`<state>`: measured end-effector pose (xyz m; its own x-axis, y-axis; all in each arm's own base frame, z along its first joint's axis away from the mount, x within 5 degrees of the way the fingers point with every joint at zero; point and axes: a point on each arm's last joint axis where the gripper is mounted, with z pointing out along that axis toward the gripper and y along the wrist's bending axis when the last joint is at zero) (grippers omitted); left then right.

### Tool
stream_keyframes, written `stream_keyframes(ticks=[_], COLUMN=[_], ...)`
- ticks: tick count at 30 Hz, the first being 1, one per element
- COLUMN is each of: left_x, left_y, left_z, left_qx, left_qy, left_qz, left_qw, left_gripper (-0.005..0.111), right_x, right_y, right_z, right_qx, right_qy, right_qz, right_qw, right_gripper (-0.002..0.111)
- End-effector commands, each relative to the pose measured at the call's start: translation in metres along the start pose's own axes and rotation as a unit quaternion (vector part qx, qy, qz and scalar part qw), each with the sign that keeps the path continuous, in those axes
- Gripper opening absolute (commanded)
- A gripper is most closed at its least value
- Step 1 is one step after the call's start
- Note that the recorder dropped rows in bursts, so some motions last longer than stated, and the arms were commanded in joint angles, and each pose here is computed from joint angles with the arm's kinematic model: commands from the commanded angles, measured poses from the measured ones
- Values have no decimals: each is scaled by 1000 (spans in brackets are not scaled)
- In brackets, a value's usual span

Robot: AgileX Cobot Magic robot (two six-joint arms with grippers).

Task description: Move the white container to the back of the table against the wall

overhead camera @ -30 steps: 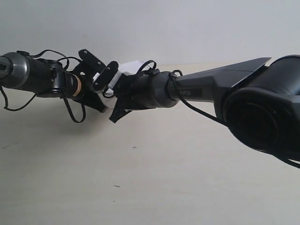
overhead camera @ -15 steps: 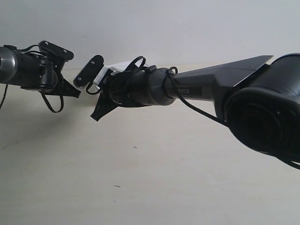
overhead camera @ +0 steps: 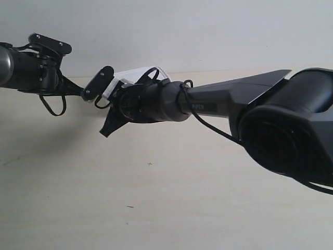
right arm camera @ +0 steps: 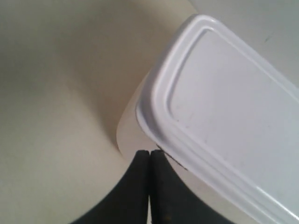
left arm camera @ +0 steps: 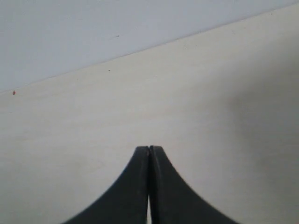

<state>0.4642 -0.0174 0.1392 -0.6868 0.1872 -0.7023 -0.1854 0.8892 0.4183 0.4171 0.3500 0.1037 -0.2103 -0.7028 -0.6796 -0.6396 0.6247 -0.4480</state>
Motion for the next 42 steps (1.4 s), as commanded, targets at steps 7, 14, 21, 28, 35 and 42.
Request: stream_keyframes(ticks=[7,14,21,28,35,42], left_x=[-7,-1,9,16,19,21], left_y=[8,14,18,24,29,23], left_z=[-8,-18,-25,-37,-47,-47], left_qx=[-20,-26,-25,-27,-25,9], left_qy=[-23,-51,-43,-42,-41,-34], left_qz=[-9,-8,-31,-64,-63,-69], left_qw=[999,998,998,997,997,997], left_gripper=[0,0,0,0,0,0], right_x=[-11,-13,-18,-18,-18,-28], right_y=[-5,-9,-10,-10,-10,-20], right_z=[11,19,22,22,22,9], right_qx=[18,28,39,37,37,40], right_qy=[-15,-22,-29,-30,-27,-16], right_qz=[16,22,21,21,31,60], right_qw=[1000,999,999,999,998,997], right_gripper=[0,0,0,0,0,0])
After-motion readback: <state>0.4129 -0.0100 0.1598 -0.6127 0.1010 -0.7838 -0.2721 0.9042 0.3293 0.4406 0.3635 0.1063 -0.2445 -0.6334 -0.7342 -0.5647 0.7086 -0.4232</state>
